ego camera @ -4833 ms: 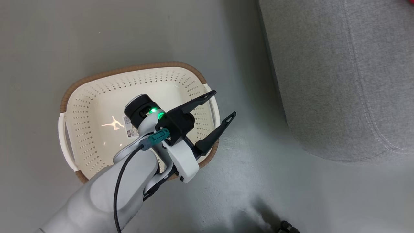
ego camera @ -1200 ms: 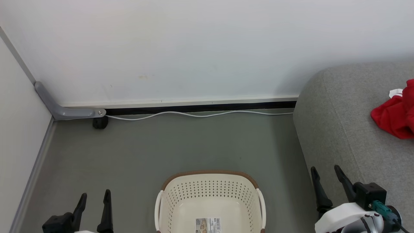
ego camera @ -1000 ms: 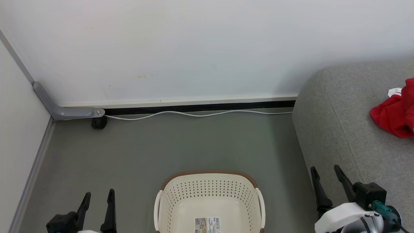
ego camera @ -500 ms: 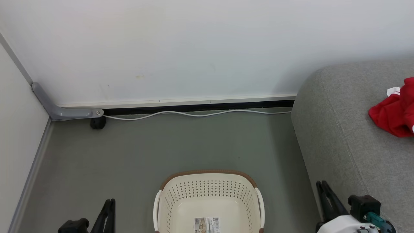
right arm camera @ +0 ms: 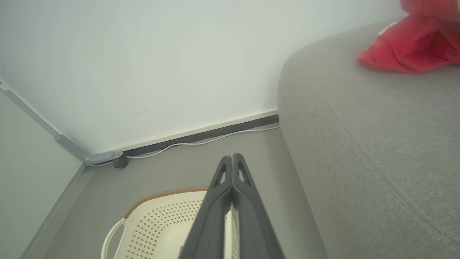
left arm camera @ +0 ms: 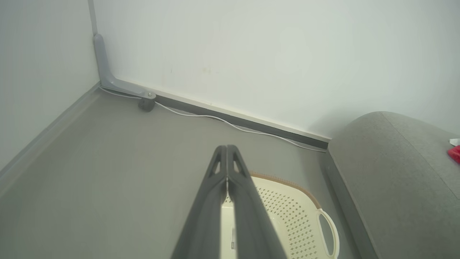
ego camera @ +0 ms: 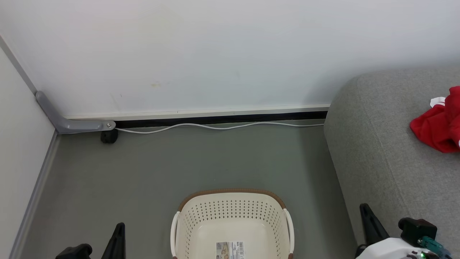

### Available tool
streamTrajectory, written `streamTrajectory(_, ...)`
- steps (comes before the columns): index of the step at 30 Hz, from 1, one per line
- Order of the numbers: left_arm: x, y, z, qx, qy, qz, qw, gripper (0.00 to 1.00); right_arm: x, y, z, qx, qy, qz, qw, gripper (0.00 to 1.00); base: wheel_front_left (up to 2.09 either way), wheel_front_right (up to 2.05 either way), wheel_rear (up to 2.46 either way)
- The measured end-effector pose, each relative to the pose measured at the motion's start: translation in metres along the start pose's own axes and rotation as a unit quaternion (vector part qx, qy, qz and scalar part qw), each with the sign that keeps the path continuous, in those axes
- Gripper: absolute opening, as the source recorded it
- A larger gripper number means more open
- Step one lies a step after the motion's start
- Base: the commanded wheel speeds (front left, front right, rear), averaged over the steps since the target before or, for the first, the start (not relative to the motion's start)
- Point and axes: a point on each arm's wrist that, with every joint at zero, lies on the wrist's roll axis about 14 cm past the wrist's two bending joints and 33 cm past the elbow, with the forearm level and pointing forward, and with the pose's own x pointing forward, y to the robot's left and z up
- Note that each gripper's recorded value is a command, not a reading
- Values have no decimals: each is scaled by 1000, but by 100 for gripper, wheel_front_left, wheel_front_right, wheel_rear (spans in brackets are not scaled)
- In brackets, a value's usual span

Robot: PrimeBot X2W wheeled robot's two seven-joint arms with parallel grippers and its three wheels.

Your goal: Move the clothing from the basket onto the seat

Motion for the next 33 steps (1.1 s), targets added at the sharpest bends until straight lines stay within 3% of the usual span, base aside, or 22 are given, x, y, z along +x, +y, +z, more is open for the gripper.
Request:
streamTrajectory(16,2,2,5,-84,-1,11,996,0,2,-8,8,89,-8,-21,996,0,0,0,0)
streamTrajectory(33,4,3,12,-175,-6,17,984,0,3,-16,16,186,-16,-36,982,0,0,0,0)
